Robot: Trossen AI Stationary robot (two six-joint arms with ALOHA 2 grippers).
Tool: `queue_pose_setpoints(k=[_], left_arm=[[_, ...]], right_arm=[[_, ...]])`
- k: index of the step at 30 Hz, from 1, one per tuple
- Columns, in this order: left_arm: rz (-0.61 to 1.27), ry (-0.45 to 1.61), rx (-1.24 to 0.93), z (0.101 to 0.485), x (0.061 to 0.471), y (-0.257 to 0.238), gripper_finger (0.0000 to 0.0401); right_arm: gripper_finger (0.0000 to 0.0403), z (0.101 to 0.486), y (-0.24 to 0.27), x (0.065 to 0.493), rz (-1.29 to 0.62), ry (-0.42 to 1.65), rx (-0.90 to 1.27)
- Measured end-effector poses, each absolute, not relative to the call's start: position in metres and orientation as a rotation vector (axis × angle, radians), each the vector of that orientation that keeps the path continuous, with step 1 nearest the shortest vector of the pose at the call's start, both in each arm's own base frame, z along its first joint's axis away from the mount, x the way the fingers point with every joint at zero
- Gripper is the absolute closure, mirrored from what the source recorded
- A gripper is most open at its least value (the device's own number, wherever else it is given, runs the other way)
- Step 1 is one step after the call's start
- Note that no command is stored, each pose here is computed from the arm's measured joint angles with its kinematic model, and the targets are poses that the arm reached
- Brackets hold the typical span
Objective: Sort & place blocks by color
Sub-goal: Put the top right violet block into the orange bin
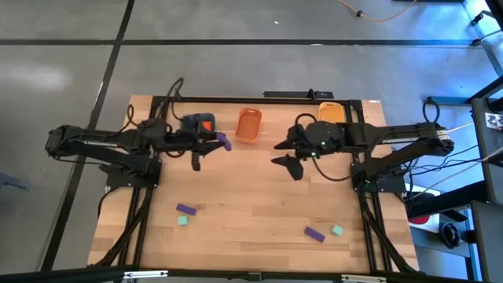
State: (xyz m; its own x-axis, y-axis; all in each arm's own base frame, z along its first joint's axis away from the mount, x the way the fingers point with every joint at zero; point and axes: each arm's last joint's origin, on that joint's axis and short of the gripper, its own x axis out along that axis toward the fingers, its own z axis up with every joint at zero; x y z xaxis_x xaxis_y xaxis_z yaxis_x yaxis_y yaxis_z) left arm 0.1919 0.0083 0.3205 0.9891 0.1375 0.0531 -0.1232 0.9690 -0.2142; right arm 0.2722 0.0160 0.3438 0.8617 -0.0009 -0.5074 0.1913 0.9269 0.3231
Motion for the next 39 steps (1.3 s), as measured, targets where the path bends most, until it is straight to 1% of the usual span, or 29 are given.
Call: queue_pose_setpoints(k=[3,6,12,16,24,34,39], left_arm=[[0.149,-0.078,-0.258,0.308,0.182,0.008,0.0303],[0.148,-0.101,-0.295,0.296,0.175,0.007,0.0303],[0.143,-0.119,-0.338,0.283,0.170,0.005,0.0303],[0.157,-0.126,-0.340,0.283,0.170,0.006,0.0303],[0.160,-0.127,-0.340,0.283,0.171,0.006,0.0303],[0.148,-0.123,-0.338,0.283,0.171,0.005,0.0304],[0.132,-0.121,-0.337,0.283,0.171,0.005,0.0304]], right_arm=[[0.0140,0.332,0.017,0.258,-0.112,0.533,0.418],[0.0140,0.319,0.018,0.249,-0.105,0.472,0.475],[0.0140,0.310,0.020,0.250,-0.019,0.100,0.537],[0.0140,0.308,0.019,0.250,0.017,-0.057,0.552],[0.0140,0.307,0.019,0.250,0.018,-0.063,0.544],[0.0140,0.307,0.019,0.250,0.021,-0.062,0.364],[0.0140,0.307,0.019,0.250,0.020,-0.062,0.360]])
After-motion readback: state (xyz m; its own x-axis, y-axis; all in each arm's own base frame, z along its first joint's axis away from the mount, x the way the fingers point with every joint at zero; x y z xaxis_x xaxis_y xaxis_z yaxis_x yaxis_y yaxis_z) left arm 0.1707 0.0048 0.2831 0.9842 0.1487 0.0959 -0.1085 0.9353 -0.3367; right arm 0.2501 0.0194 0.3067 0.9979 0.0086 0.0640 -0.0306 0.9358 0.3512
